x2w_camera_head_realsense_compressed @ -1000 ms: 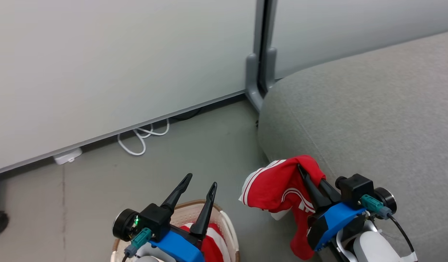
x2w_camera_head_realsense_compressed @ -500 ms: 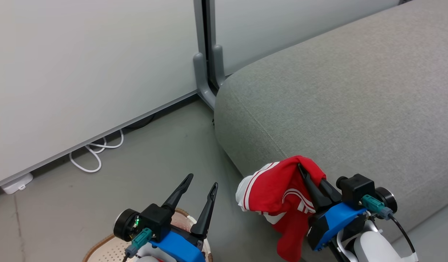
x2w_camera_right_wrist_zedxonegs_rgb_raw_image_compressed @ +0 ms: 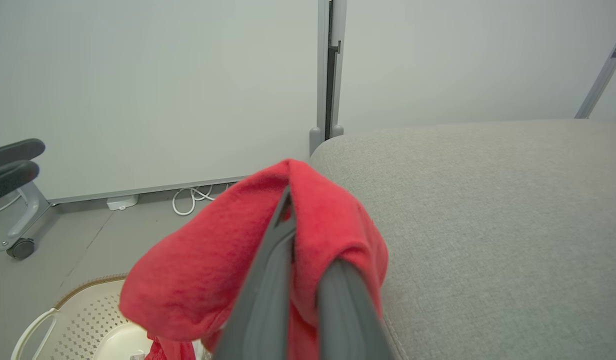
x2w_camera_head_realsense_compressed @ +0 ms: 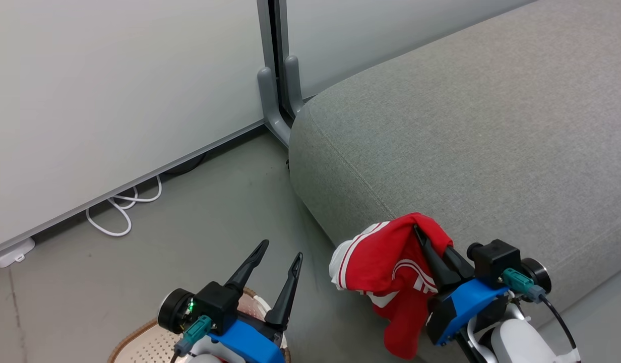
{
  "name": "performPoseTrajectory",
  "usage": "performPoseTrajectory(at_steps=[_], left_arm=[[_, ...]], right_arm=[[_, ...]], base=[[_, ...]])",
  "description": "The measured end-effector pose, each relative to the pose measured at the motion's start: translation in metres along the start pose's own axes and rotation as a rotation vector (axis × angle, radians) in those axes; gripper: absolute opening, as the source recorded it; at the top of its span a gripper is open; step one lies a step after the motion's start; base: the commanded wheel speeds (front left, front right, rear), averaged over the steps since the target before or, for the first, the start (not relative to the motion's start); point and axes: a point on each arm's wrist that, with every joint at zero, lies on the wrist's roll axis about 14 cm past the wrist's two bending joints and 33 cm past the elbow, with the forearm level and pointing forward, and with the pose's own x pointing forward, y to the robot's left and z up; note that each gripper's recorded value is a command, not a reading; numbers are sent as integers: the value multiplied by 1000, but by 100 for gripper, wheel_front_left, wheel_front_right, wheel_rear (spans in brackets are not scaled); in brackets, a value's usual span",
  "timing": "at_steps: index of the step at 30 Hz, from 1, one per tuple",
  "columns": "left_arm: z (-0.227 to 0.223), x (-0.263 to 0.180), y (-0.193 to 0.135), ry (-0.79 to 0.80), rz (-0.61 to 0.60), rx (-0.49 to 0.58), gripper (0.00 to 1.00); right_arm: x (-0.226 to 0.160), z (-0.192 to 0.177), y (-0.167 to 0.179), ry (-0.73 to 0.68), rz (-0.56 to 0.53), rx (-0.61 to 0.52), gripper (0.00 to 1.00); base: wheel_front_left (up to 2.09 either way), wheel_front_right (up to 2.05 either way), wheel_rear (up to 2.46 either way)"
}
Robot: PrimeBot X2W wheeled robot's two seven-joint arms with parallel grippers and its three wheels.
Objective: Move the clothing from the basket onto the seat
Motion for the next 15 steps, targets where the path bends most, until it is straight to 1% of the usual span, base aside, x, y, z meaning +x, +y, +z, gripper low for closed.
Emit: performPoseTrajectory(at_steps=[2, 5, 9, 15], left_arm=[[-1, 0, 2, 1, 4, -2, 100], [-2, 1, 6, 2, 7, 0, 100], [-3, 7, 14, -1, 0, 15, 100], [-4, 20, 35, -18, 3, 18, 100]], right_arm=[[3, 0, 1, 5, 4, 2, 0], [16, 15, -6, -17, 1, -17, 0], [39, 43, -29, -47, -16, -76, 0], [86, 98, -62, -121, -53, -111, 0]], base=[[0, 0, 0], [0, 0, 0], [0, 0, 0], [0, 0, 0]])
